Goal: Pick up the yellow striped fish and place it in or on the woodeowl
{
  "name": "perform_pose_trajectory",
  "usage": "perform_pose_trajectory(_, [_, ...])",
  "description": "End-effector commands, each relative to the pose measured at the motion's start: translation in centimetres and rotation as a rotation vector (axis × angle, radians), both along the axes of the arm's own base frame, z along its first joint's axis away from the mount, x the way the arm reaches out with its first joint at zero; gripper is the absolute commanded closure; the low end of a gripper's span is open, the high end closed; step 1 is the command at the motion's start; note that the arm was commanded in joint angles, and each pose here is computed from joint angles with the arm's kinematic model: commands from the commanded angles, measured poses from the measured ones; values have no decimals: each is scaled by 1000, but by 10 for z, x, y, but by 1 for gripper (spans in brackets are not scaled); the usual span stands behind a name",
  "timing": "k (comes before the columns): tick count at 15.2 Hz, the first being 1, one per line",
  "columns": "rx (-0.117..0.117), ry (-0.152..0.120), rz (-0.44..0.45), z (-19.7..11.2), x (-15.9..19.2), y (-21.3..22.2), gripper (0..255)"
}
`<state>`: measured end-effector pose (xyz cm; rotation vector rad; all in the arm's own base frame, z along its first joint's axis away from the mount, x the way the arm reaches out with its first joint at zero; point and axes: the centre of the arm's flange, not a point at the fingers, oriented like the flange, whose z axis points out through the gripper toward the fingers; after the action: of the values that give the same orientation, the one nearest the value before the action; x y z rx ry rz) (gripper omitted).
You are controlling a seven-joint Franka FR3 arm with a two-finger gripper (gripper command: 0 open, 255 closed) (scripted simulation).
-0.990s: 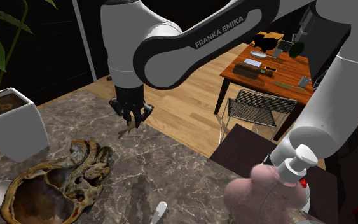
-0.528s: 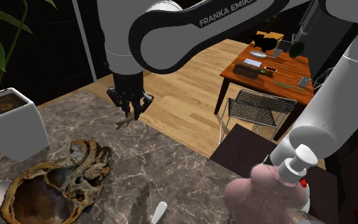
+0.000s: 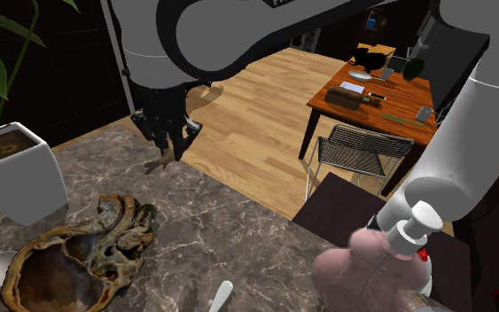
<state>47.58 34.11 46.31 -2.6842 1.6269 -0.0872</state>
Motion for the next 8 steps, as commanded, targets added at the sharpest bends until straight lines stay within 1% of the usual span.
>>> perform_pose_trajectory(1, [-1,-1,-2,1,0,26,255])
perform_pose_trajectory(8, [-1,-1,-2,3,10,117,255])
